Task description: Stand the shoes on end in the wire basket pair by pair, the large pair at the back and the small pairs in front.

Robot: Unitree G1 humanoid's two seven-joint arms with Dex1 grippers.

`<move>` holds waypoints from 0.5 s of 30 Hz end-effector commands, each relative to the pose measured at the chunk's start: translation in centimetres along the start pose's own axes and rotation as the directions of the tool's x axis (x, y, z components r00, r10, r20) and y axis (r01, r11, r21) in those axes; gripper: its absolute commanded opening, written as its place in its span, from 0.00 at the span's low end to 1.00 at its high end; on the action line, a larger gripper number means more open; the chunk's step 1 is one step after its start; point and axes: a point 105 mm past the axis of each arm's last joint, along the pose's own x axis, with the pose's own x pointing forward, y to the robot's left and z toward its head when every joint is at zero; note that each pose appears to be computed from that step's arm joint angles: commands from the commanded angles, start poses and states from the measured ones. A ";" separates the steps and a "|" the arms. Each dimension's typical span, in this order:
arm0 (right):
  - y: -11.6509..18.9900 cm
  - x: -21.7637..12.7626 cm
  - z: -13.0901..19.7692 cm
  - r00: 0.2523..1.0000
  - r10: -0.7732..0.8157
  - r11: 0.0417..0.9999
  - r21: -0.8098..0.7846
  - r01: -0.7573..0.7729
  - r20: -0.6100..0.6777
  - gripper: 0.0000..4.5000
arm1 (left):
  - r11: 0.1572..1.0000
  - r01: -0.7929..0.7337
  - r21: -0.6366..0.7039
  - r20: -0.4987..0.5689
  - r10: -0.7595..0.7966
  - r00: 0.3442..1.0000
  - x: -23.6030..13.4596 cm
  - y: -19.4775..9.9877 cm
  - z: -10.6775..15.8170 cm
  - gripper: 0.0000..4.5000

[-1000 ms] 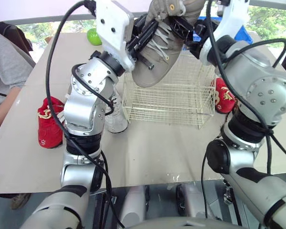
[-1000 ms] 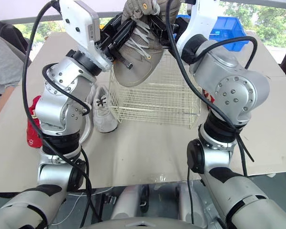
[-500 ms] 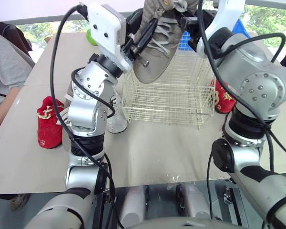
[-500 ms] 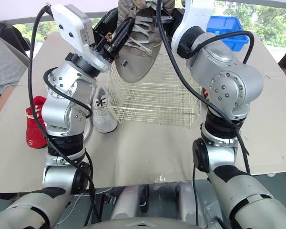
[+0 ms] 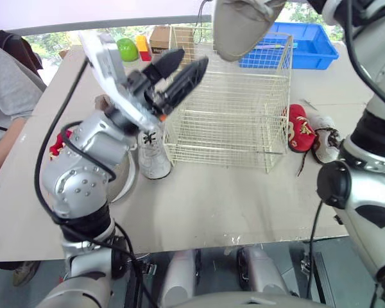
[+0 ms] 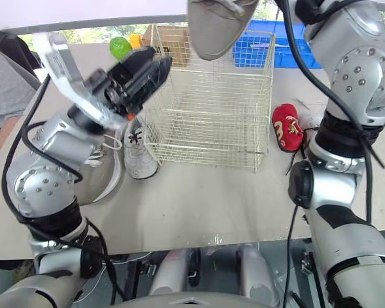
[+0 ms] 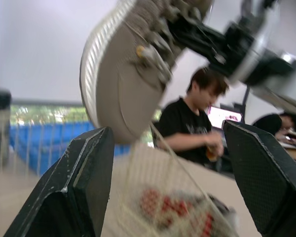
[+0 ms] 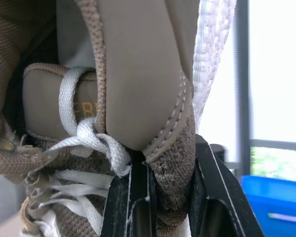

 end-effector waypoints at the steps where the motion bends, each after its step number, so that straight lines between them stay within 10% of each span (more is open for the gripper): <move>1: 0.4 0.4 3.0 0.991 0.071 0.977 -0.207 -0.047 0.111 0.00 | 0.998 0.067 -0.011 -0.032 -0.067 0.997 -1.5 -2.1 -0.8 0.84; 15: -0.5 -3.1 -8.5 0.982 0.040 0.991 -0.119 -0.063 -0.185 0.00 | 1.000 -0.001 0.002 -0.096 0.001 0.995 -4.4 -2.5 -2.1 0.84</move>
